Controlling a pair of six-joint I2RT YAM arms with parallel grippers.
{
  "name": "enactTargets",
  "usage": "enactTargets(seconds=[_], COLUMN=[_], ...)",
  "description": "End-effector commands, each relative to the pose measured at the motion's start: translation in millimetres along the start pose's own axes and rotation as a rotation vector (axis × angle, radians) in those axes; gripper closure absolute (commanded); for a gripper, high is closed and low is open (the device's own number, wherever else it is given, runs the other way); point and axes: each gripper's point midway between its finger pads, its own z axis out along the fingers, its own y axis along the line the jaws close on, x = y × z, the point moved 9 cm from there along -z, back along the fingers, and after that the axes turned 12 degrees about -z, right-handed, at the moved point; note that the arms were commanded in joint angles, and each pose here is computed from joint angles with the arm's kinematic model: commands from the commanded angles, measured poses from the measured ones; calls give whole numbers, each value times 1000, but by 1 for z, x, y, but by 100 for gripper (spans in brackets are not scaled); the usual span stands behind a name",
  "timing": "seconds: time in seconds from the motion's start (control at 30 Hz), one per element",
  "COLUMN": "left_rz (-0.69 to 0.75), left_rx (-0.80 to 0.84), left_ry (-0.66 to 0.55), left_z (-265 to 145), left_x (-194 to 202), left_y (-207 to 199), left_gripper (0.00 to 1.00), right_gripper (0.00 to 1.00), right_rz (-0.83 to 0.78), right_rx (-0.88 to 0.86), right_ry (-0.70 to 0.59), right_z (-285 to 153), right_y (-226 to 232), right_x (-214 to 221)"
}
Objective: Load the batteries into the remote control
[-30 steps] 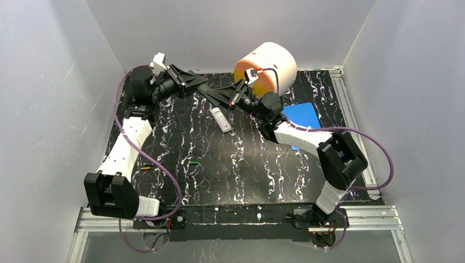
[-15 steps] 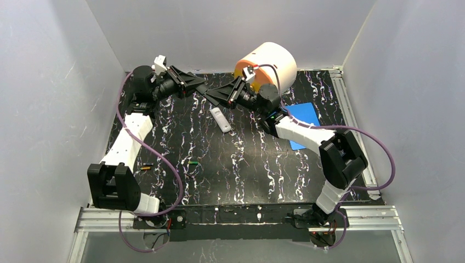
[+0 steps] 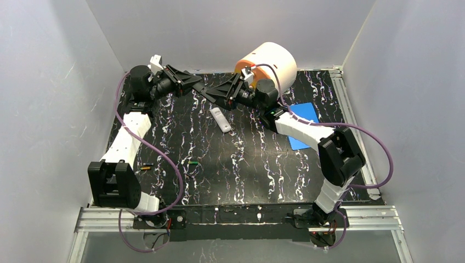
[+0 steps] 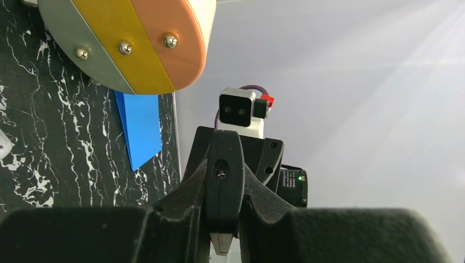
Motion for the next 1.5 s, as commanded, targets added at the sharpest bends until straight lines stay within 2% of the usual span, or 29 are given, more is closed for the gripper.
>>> enactTargets(seconds=[0.0,0.33,0.53,0.87,1.03,1.1,1.3,1.4,1.47], left_rz=[94,120,130,136,189,232,288,285,287], left_rx=[58,43,38,41,51,60,88,94,94], left_ry=[0,13,22,32,33,33,41,43,41], left_z=[-6,-1,0,-1,-1,-1,-1,-1,-2], left_x=[1,-3,-3,-2,-3,-4,-4,-3,-2], left_y=[-13,-5,-2,-2,-5,-8,-13,-12,-10], left_gripper=[100,100,100,100,100,100,100,100,100], right_gripper=[36,39,37,62,74,74,56,56,62], right_rz=[16,-8,-33,-12,13,32,55,68,84], right_rx=[13,100,112,122,175,173,154,135,124], right_ry=[30,-5,-17,-28,4,20,6,2,4], right_z=[-3,-23,-27,-27,-27,-26,-26,-24,-23], right_y=[8,17,23,22,19,18,19,20,20], right_x=[-1,1,-2,-3,-1,0,-1,-3,-3])
